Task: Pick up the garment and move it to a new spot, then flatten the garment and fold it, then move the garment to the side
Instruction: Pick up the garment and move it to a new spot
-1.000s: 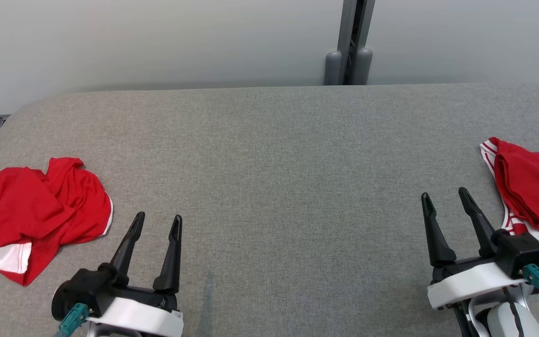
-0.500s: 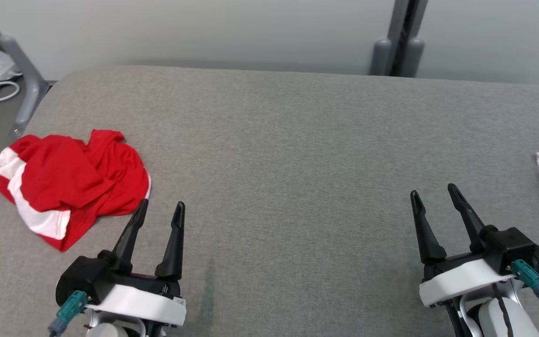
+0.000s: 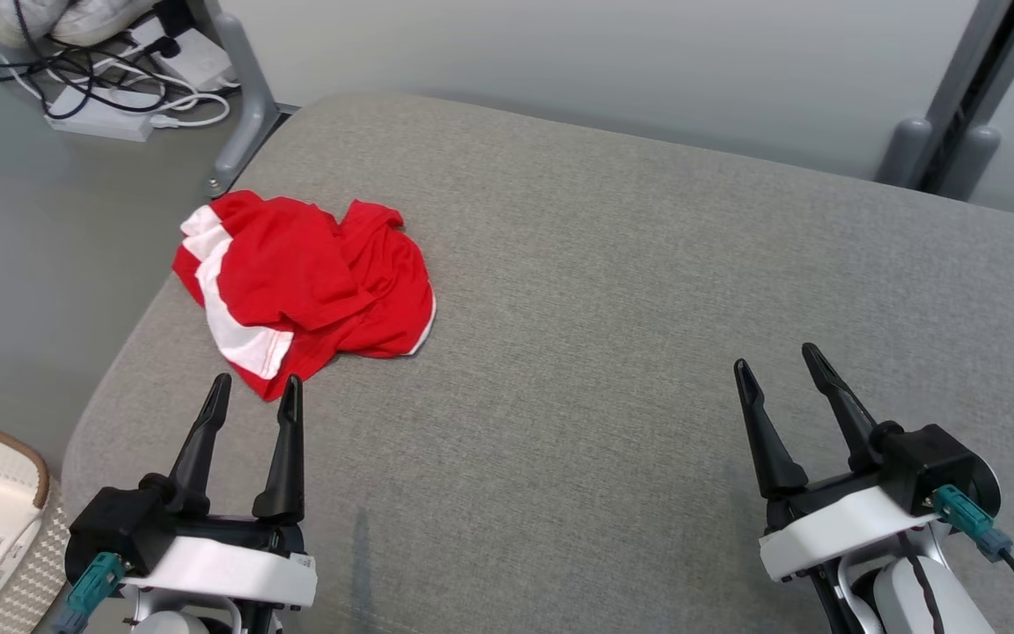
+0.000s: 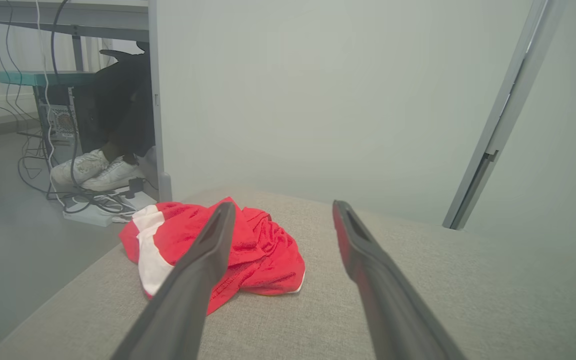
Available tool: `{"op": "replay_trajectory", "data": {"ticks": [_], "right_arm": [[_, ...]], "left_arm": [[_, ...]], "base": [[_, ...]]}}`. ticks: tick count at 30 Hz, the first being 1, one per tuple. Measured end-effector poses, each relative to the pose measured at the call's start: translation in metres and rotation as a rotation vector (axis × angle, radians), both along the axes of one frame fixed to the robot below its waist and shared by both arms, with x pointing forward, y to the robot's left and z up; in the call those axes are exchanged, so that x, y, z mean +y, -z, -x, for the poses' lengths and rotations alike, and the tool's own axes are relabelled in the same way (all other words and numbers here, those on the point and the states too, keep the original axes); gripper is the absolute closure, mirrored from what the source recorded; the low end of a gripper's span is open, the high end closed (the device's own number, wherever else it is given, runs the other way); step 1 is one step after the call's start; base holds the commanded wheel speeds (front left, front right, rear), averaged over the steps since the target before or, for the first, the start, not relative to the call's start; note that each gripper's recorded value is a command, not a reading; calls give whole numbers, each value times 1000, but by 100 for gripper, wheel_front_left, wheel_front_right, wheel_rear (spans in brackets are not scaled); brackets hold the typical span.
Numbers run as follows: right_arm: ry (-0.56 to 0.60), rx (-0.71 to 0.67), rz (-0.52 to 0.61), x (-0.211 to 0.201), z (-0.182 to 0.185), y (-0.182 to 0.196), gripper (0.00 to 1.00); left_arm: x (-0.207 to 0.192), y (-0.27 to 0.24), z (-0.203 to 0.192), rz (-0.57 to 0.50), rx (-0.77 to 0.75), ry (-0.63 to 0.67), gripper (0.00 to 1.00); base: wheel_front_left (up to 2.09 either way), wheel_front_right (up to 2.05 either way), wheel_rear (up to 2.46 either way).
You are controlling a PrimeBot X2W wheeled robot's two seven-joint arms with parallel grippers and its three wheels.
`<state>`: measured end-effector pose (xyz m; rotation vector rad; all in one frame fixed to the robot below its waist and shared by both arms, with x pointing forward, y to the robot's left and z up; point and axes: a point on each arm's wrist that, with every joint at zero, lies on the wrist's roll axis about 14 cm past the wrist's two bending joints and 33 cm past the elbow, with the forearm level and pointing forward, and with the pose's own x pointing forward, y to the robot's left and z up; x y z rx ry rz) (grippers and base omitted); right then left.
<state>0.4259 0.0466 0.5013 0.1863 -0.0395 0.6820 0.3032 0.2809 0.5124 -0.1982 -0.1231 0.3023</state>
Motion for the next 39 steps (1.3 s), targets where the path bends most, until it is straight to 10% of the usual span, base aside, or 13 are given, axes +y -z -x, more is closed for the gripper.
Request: {"op": "replay_trajectory", "data": {"ticks": [13,39], "right_arm": [[-142,8,-7,46,26,-3,0],[-137,-12,-1,44,-1,0,0]], "left_arm": [[23,-3,47,4,-15,-117,0],[33,14,14,-20,73,-110,0]], "base": [[0,0,0],[0,0,0]]}}
